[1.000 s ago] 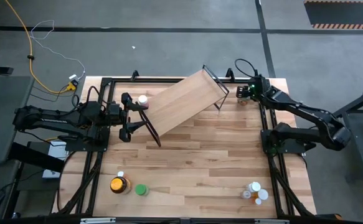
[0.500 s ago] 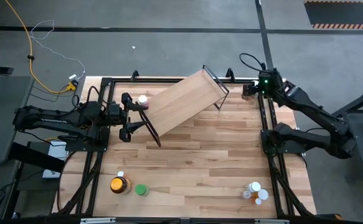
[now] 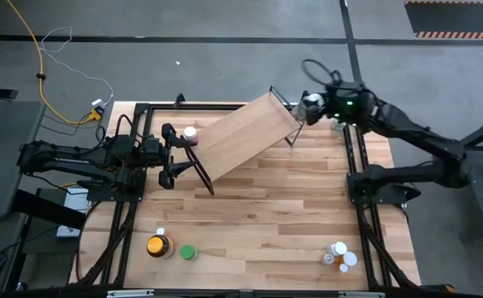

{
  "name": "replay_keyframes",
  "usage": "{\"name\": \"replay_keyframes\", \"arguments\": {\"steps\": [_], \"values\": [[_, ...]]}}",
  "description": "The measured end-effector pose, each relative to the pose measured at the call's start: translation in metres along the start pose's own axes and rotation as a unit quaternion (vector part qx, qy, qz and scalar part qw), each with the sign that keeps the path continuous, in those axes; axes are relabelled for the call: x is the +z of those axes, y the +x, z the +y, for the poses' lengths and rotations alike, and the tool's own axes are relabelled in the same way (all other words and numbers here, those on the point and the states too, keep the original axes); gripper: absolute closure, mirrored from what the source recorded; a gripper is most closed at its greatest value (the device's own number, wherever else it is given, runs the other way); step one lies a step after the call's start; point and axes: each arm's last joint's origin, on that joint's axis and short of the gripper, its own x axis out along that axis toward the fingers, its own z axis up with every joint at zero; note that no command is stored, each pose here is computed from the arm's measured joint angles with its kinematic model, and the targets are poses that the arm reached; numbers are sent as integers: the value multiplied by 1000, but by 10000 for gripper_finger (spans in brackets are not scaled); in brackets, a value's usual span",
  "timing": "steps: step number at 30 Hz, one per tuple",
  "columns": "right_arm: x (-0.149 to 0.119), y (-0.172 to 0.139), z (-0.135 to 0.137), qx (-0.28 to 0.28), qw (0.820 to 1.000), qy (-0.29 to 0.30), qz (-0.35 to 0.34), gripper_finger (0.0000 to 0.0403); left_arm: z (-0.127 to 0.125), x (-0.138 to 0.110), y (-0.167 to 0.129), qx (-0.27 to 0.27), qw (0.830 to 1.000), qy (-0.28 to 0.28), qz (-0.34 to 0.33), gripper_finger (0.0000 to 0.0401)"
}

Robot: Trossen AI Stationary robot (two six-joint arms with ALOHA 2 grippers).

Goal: Pick and place medicine bottles onto shelf by color
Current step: Put the green medicine bottle on the shelf

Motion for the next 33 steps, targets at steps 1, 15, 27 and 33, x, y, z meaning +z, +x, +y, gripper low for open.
{"name": "replay_keyframes", "arguments": {"steps": [1, 15, 27, 33], "values": [[1, 6, 7, 4, 1000, -7, 8, 186, 0, 0, 0, 0, 1000, 0, 0, 140], [-6, 77, 47, -23, 993, -67, 95, 186, 0, -1, 0, 0, 1000, 0, 4, 140], [-11, 89, 45, -41, 990, -62, 116, 179, 0, -1, 0, 0, 1000, 0, 4, 140], [-11, 90, 43, -45, 990, -62, 117, 152, 0, -1, 0, 0, 1000, 0, 4, 140]]}}
